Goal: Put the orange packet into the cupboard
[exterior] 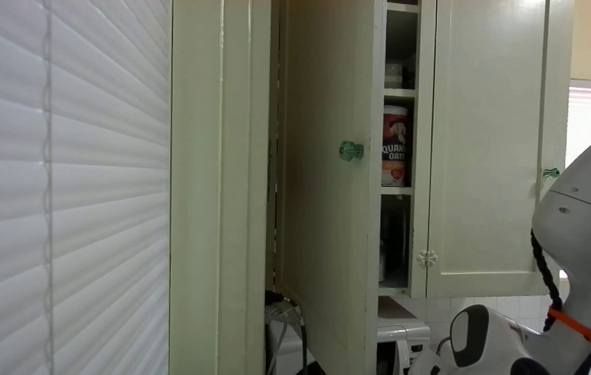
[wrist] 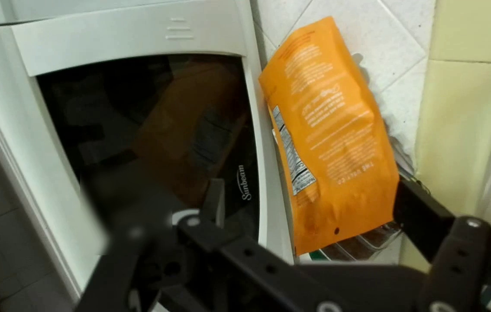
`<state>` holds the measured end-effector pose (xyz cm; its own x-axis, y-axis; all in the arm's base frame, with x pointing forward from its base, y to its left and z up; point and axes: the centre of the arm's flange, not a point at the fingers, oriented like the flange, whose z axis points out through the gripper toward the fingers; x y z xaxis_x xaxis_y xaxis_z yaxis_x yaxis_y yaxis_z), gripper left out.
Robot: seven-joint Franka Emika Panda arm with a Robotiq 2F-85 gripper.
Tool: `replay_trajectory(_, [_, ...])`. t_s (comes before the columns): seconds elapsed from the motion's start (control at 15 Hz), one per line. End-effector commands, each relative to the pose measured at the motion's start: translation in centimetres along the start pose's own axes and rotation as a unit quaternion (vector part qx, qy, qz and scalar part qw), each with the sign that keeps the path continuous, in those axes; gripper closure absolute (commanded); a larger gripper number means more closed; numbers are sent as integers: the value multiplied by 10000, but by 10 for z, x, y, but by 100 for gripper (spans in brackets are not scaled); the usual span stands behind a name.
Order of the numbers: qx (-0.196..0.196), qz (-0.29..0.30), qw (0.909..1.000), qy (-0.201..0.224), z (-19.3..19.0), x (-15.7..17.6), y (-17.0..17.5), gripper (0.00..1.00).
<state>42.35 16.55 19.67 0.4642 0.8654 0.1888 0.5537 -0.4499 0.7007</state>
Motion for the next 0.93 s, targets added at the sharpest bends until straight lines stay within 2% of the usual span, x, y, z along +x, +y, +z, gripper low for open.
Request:
replay_trajectory(0.0, [13,10,10000,-5,3,1,-2,0])
replay_trajectory(0.2, [-42,-63,9999,-73,10,5,-5,0])
replay_trajectory(0.4, [-143,36,9999,70,22,16,-13,0])
replay_trajectory(0.87, [-14,304,9995,96,40,26,-38,0])
